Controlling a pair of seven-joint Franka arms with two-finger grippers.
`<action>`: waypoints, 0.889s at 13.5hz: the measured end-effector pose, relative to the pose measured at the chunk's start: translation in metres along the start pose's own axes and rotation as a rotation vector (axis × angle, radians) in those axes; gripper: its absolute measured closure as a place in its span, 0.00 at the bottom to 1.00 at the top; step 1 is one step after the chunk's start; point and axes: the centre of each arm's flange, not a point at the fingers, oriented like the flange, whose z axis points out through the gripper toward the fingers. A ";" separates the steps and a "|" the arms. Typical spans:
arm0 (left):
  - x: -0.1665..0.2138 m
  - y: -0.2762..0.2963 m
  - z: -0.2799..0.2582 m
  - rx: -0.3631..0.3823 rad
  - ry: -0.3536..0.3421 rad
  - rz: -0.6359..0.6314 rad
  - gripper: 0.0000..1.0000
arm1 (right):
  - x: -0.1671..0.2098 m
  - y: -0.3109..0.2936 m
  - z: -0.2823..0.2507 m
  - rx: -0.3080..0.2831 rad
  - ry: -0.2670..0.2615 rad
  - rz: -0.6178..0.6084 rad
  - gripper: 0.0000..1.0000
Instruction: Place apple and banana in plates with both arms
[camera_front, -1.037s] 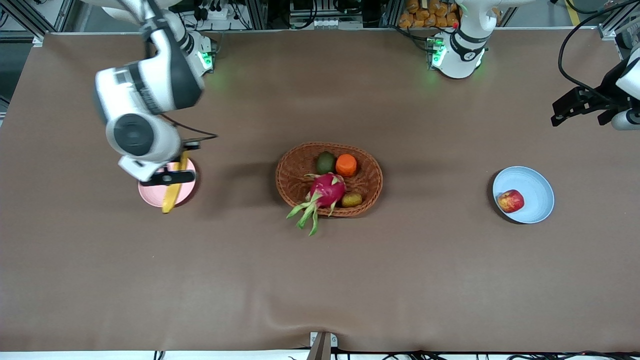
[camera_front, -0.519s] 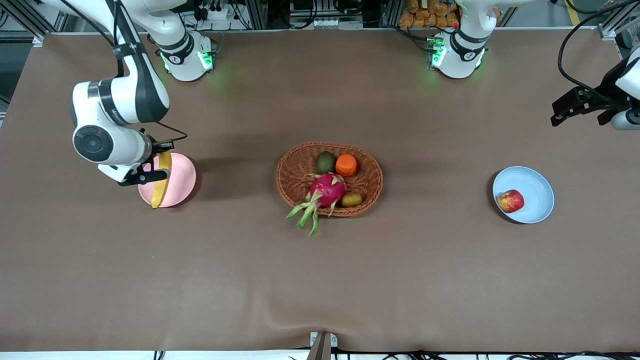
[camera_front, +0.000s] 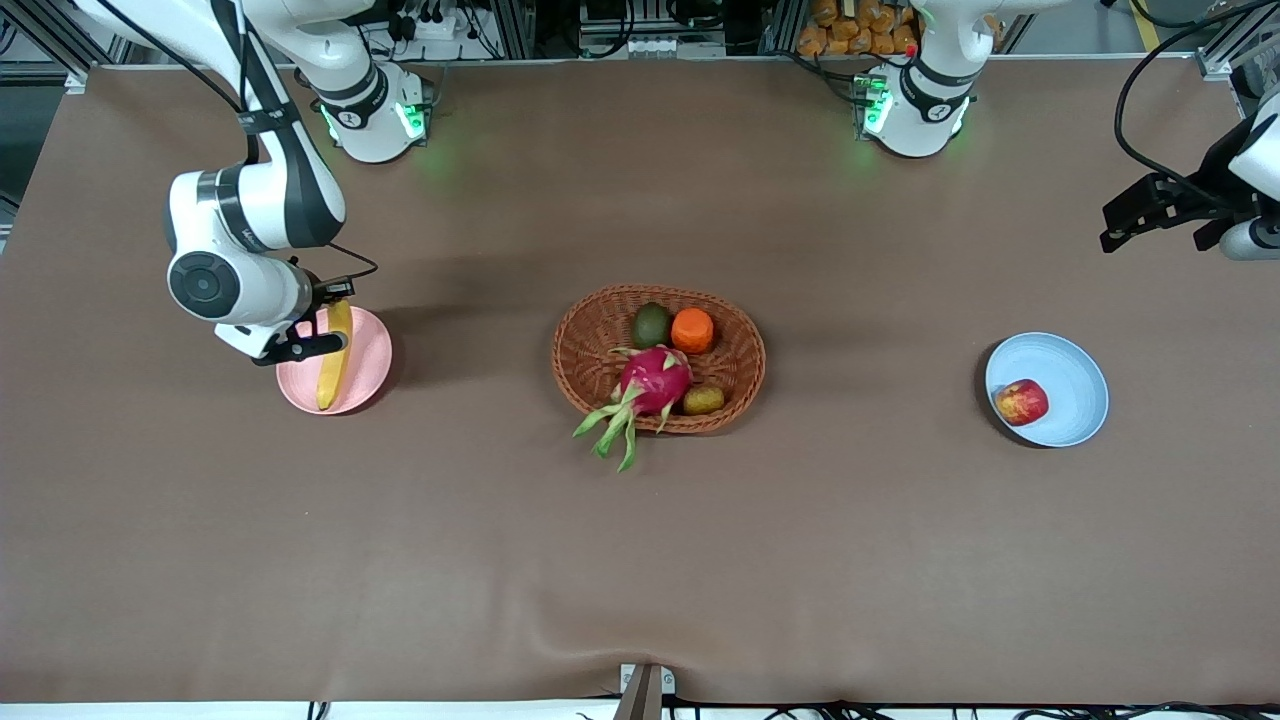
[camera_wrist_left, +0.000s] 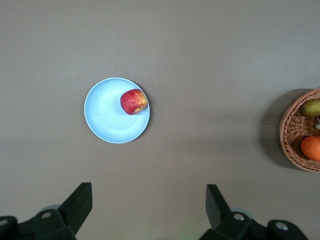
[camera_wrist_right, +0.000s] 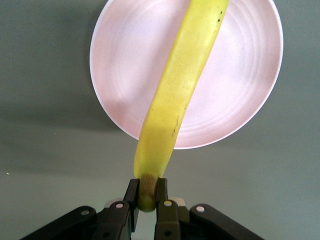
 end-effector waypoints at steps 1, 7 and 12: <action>0.000 0.000 0.000 0.000 0.000 0.000 0.00 | 0.000 0.000 0.000 0.000 0.000 0.000 0.82; 0.000 0.000 0.000 0.000 0.000 0.000 0.00 | -0.001 0.001 -0.013 -0.001 0.000 -0.002 0.24; 0.002 0.000 0.003 0.000 -0.006 0.001 0.00 | -0.008 0.011 -0.142 -0.009 0.035 0.008 0.00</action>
